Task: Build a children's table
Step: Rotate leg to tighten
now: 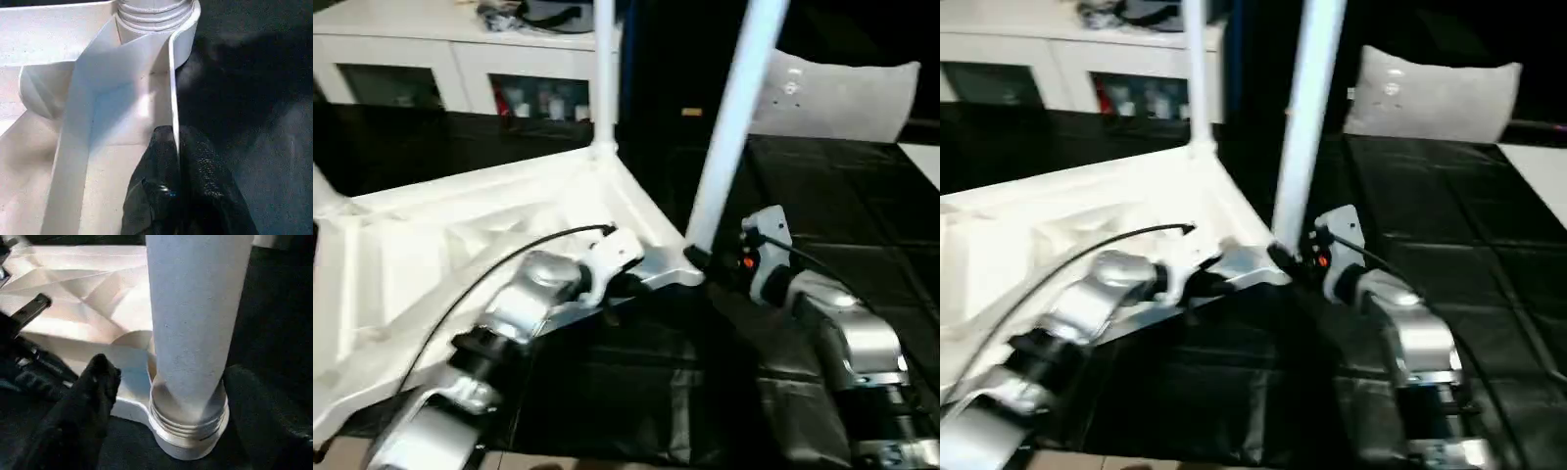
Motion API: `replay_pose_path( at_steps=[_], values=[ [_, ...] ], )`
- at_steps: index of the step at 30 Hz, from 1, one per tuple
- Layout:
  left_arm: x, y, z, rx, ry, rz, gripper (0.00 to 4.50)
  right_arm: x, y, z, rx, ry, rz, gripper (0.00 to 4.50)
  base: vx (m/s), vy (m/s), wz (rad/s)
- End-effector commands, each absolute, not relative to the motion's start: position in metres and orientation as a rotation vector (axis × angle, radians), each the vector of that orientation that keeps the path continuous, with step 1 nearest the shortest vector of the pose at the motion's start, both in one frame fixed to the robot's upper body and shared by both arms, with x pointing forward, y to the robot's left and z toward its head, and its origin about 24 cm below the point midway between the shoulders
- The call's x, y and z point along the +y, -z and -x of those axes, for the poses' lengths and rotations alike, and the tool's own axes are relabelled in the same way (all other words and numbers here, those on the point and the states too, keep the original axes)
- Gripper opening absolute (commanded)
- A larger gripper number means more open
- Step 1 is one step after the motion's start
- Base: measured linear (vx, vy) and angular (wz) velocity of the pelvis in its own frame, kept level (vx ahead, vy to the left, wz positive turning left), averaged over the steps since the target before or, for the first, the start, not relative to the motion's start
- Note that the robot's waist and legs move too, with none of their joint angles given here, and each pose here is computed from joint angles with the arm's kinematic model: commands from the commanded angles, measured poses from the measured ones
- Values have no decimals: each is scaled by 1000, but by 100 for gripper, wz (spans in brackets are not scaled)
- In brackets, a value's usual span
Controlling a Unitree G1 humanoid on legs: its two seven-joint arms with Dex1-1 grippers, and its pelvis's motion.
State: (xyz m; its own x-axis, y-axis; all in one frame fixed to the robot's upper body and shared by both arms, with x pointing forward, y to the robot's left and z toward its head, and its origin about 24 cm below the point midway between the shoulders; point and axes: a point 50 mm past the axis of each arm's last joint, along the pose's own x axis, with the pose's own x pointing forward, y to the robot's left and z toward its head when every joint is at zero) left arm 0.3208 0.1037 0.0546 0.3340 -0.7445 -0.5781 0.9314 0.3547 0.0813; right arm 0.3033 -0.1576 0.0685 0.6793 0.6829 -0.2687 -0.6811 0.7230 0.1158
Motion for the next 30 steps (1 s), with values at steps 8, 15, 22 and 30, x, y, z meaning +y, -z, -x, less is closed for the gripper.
replay_pose_path(
  at_steps=[8, 15, 22, 30],
  values=[
    [119, -61, -297, 462, 1518, -520, 0, -170, -81, -289, 309, -1167, 96, 376, 0, 0, 0],
    [120, -61, -285, 476, 1671, -557, 0, -183, -79, -277, 356, -1328, 95, 322, 0, 0, 0],
    [121, -60, -285, 472, 1694, -576, 0, -187, -80, -269, 387, -1454, 59, 259, 0, 0, 0],
    [123, -58, -284, 480, 1684, -566, 0, -185, -72, -266, 411, -1498, 14, 195, 0, 0, 0]
  ],
)
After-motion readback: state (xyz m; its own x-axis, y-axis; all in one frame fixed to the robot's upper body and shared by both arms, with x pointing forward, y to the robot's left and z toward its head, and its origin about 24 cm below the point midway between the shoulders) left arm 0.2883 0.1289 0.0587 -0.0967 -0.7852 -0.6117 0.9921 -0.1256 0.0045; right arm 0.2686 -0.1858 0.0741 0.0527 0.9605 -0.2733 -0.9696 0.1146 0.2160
